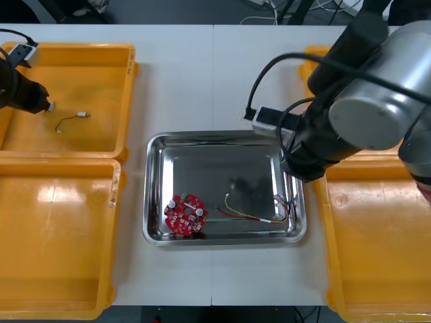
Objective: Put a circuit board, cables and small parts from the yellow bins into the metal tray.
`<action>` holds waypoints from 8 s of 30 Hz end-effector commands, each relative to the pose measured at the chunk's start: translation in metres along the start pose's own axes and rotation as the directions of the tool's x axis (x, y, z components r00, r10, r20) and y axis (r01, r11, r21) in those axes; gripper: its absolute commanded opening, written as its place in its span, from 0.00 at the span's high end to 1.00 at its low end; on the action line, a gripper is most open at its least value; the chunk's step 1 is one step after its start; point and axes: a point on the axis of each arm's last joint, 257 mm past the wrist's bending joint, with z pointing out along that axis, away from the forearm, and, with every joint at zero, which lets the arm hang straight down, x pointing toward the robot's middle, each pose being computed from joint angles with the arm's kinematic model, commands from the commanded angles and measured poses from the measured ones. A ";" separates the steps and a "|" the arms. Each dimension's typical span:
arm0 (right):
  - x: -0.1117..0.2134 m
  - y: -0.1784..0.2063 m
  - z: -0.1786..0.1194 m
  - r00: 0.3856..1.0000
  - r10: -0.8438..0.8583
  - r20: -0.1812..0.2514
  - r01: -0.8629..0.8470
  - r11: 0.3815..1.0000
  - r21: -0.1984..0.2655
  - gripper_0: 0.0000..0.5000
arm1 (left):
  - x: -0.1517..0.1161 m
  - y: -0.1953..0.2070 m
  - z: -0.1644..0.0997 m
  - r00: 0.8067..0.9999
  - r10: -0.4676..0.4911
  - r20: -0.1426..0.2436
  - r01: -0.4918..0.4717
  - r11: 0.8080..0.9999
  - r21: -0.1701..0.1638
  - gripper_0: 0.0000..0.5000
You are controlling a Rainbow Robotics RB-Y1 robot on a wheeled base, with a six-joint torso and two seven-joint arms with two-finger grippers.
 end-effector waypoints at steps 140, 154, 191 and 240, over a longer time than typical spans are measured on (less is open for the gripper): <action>0.124 -0.261 0.067 -0.286 0.936 0.203 -0.954 -0.299 0.035 0.00 | 0.044 -0.380 -0.057 0.998 -0.056 -0.025 0.059 0.982 0.178 1.00; 0.130 -0.250 0.088 -0.310 0.935 0.175 -0.947 -0.320 0.036 0.00 | 0.052 -0.383 -0.029 0.995 -0.089 -0.035 0.094 0.982 0.166 1.00; 0.129 -0.260 0.039 -0.239 0.951 0.196 -0.965 -0.254 0.059 1.00 | 0.028 -0.373 -0.079 0.997 -0.064 -0.049 0.070 0.988 0.138 0.00; 0.003 -0.116 -0.054 0.803 0.577 0.148 -0.593 0.799 0.103 1.00 | -0.049 -0.134 -0.099 0.992 -0.110 -0.058 0.114 0.991 0.074 0.00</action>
